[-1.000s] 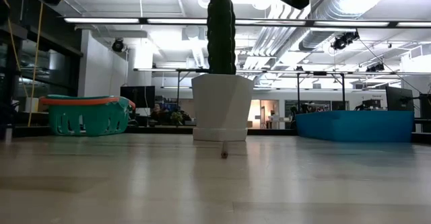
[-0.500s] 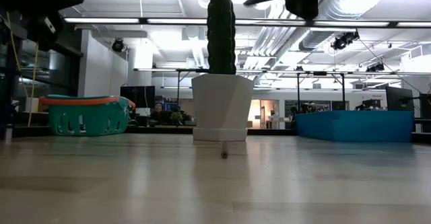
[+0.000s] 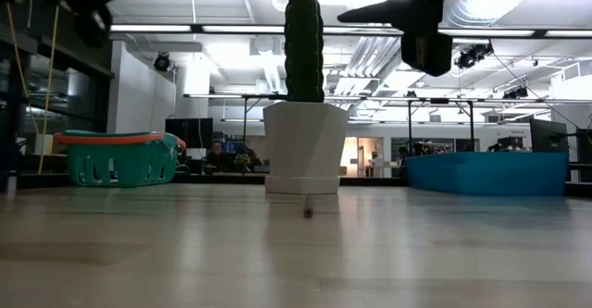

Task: Sort pens & pencils
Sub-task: Put the dark blue pencil into the green bin

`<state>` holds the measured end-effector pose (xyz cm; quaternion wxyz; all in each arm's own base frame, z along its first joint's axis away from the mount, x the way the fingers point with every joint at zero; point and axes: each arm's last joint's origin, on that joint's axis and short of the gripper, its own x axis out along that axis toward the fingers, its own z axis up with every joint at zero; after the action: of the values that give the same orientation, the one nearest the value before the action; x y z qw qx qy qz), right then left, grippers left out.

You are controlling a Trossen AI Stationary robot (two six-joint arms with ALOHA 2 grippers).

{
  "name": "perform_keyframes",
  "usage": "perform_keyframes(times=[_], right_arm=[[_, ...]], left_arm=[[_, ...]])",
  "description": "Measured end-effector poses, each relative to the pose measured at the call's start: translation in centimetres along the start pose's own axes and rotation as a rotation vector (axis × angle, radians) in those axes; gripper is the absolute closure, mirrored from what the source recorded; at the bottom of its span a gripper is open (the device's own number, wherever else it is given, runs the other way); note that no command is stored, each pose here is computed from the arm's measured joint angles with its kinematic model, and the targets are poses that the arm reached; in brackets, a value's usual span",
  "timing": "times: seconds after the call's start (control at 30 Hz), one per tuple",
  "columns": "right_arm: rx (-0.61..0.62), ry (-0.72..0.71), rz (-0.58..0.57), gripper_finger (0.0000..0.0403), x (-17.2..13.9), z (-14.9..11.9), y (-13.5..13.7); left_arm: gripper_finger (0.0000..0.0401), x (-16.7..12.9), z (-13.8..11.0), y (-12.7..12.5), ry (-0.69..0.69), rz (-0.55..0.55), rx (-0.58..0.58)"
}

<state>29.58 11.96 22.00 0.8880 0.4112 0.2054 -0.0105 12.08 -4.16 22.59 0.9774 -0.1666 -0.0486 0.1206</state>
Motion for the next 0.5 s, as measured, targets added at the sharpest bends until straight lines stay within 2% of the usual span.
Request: perform_keyframes(times=[0.13, 0.3, 0.5], right_arm=[[-0.023, 0.024, 0.011, 0.0279, 0.1, 0.4, -0.3], [-0.08, 0.043, -0.032, 0.0279, -0.1, 1.3, -1.2], [-0.151, 0.119, -0.182, 0.0279, -2.1, 2.8, -2.7]], left_arm=[[0.0352, 1.6, 0.3, 1.4, 0.0, -0.008, 0.008], [0.0352, 3.2, -0.1, 3.3, 0.066, 0.012, -0.001], [0.0352, 4.4, -0.7, 4.6, 0.122, 0.048, -0.014]])
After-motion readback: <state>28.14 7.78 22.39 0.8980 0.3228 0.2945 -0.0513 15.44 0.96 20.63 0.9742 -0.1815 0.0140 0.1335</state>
